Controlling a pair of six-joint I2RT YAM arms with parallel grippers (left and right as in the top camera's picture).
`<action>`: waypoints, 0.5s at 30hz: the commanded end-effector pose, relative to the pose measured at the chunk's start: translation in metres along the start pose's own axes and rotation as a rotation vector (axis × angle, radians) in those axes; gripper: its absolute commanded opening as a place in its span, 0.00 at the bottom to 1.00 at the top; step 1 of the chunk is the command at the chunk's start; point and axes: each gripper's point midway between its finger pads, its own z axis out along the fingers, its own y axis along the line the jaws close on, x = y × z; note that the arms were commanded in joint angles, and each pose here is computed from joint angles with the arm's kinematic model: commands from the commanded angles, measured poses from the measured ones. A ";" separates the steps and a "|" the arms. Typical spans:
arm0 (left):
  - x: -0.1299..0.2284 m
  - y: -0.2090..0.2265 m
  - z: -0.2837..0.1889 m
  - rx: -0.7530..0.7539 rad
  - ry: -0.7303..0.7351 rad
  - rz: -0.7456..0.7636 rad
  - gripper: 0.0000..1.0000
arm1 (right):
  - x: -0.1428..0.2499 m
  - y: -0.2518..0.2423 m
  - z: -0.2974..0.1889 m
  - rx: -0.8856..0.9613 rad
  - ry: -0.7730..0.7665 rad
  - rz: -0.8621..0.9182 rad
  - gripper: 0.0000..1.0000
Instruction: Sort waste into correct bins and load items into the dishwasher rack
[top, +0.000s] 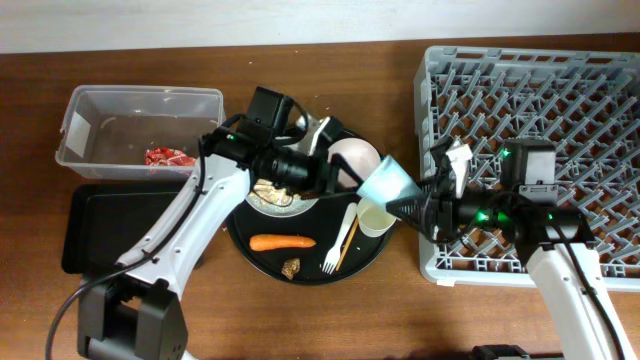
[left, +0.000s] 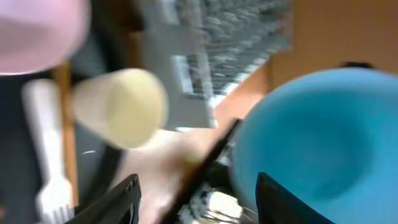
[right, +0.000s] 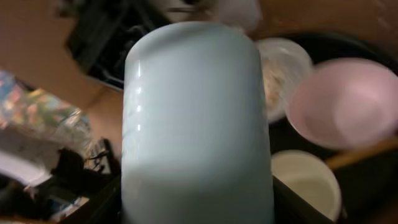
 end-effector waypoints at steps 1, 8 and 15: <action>0.004 0.102 -0.047 -0.586 -0.089 -0.127 0.61 | 0.012 -0.048 -0.028 0.405 0.110 0.187 0.42; 0.013 0.128 -0.123 -0.817 -0.204 -0.205 0.65 | 0.025 -0.118 -0.223 1.167 0.012 0.654 0.41; 0.014 0.128 -0.123 -0.818 -0.201 -0.207 0.65 | 0.116 -0.201 -0.256 1.209 0.150 1.146 0.67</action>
